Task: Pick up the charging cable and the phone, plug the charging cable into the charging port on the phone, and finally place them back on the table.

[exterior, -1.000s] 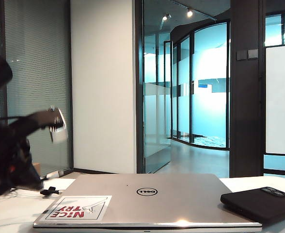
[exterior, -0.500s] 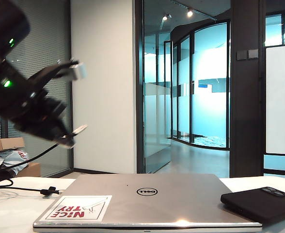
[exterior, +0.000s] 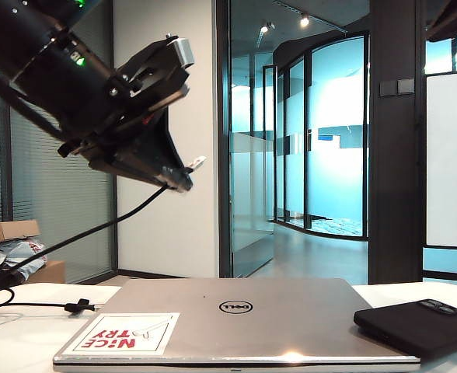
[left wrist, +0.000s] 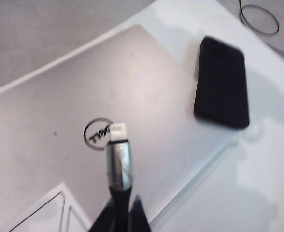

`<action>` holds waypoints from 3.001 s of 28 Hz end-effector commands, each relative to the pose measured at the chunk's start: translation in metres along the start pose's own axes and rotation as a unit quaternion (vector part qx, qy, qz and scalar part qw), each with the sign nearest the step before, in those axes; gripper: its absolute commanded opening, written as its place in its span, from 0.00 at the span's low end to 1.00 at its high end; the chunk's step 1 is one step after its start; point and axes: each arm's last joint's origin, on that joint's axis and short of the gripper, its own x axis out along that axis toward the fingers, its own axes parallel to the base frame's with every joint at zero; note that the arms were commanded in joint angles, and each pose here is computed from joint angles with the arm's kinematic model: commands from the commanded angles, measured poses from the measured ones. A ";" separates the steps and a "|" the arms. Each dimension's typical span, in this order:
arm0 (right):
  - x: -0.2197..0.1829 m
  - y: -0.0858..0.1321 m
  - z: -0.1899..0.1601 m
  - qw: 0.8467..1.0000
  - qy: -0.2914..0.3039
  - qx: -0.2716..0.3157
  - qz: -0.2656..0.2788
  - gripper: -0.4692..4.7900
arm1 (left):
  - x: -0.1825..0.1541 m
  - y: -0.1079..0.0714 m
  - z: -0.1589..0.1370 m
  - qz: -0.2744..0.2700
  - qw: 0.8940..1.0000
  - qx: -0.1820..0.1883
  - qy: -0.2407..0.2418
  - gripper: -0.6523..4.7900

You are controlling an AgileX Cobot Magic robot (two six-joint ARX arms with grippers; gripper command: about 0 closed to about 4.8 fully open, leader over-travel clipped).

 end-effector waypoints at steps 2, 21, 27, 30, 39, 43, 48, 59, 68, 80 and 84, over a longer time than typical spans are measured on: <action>-0.001 -0.011 0.002 0.999 0.009 0.033 0.015 0.08 | -0.002 -0.006 0.006 -0.012 0.999 -0.031 -0.014 0.11; 0.022 -0.067 -0.082 0.952 0.065 0.290 -0.073 0.74 | -0.002 -0.015 0.001 -0.022 1.000 -0.014 0.011 0.11; 0.027 -0.072 -0.086 0.918 0.060 0.377 -0.105 0.94 | -0.002 -0.015 0.001 -0.021 1.000 -0.014 0.011 0.11; 0.033 -0.075 -0.090 0.906 0.074 0.401 -0.116 0.94 | -0.002 -0.015 0.000 -0.021 1.000 -0.014 0.011 0.11; 0.057 -0.087 -0.097 0.897 0.094 0.413 -0.127 0.93 | -0.002 -0.015 0.004 -0.023 1.000 -0.011 -0.005 0.11; 0.068 -0.093 -0.103 0.892 0.110 0.419 -0.126 0.93 | -0.003 -0.015 0.004 -0.023 1.000 -0.011 -0.007 0.11; 0.086 -0.108 -0.116 0.880 0.130 0.440 -0.121 0.93 | -0.002 -0.015 0.004 -0.023 1.000 -0.011 -0.007 0.11; 0.107 -0.125 -0.135 0.863 0.134 0.471 -0.121 0.93 | -0.003 -0.015 0.004 -0.023 1.000 -0.011 -0.007 0.11; 0.119 -0.133 -0.150 0.852 0.137 0.492 -0.115 0.93 | -0.002 -0.015 0.004 -0.023 1.000 -0.011 -0.007 0.11; 0.134 -0.140 -0.157 0.848 0.138 0.504 -0.089 0.93 | -0.002 -0.015 0.004 -0.023 1.000 -0.011 -0.008 0.11; 0.137 -0.142 -0.156 0.849 0.134 0.503 -0.089 0.93 | -0.002 -0.015 0.004 -0.023 1.000 -0.011 -0.008 0.11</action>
